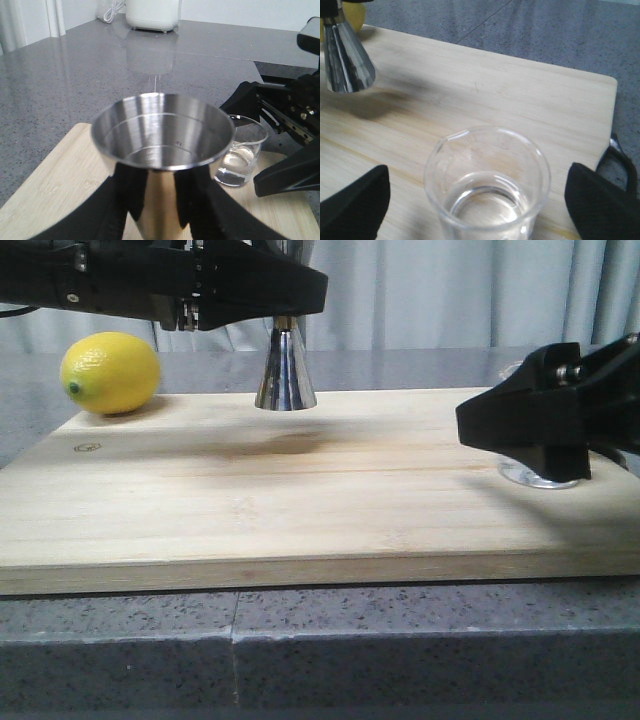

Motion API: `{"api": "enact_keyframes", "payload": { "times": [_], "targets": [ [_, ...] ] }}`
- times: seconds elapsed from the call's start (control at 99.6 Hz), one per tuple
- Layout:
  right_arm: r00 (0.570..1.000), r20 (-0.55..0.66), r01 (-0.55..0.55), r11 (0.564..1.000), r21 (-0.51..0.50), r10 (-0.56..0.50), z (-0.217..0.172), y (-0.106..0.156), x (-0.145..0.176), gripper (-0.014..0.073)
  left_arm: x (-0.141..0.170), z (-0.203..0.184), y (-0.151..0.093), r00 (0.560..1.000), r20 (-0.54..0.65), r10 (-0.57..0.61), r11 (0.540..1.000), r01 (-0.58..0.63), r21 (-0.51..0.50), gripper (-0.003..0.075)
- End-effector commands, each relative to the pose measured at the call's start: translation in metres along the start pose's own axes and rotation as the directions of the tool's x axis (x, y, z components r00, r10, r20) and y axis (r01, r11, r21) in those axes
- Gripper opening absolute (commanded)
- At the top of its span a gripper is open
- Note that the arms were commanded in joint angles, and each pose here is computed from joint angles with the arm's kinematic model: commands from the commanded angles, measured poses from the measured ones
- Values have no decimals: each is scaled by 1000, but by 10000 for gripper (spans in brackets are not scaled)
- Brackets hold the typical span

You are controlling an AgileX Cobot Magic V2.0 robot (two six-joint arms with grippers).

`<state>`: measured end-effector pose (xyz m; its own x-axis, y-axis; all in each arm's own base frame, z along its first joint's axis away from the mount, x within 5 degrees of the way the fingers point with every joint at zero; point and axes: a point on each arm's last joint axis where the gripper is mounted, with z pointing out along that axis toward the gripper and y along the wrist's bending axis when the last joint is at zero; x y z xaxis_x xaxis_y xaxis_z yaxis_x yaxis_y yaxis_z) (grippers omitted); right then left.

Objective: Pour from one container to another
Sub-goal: 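Reach the right gripper to the glass beaker and grasp it, then lift the beaker with the right gripper and move it over the jigger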

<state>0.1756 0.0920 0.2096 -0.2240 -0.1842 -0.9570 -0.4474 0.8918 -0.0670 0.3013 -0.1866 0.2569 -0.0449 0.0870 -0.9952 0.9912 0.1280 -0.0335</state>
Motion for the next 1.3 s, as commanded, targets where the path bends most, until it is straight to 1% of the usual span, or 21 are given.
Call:
{"api": "enact_keyframes", "payload": {
  "times": [0.0,0.08,0.151,0.211,0.301,0.351,0.673,0.874,1.044,1.165,1.285],
  "targets": [
    [994,109,11,1000,13,-12,2,-1,-15,617,-32,-1,-9,988,151,22,999,-29,46,222],
    [994,105,11,1000,12,-12,3,-1,-15,585,-32,-1,-9,988,151,22,999,-29,46,222],
    [994,105,11,1000,12,-12,3,-1,-15,523,-32,-1,-9,988,151,22,999,-29,46,222],
    [994,105,11,1000,12,-12,3,-1,-15,451,-32,-1,-9,988,151,22,999,-29,46,222],
    [994,105,11,1000,12,-12,3,-1,-15,379,-32,-1,-9,988,151,22,999,-29,46,222],
    [994,105,11,1000,12,-12,3,-1,-15,356,-32,-1,-9,988,151,22,999,-29,46,222],
    [995,97,11,1000,11,-12,3,-1,-14,288,-32,-1,-9,988,151,22,999,-29,46,222],
    [995,99,11,1000,10,-12,3,-1,-16,279,-32,-1,-9,988,151,22,999,-29,46,222],
    [994,111,5,1000,2,-5,8,-1,-39,279,-32,-1,-9,988,151,22,999,-29,46,222],
    [996,92,4,1000,2,-4,10,-6,-71,279,-32,-1,-9,988,151,22,999,-29,46,222],
    [998,68,14,1000,9,-14,11,-14,-110,279,-32,-1,-9,988,151,22,999,-29,46,222]
  ]
}}
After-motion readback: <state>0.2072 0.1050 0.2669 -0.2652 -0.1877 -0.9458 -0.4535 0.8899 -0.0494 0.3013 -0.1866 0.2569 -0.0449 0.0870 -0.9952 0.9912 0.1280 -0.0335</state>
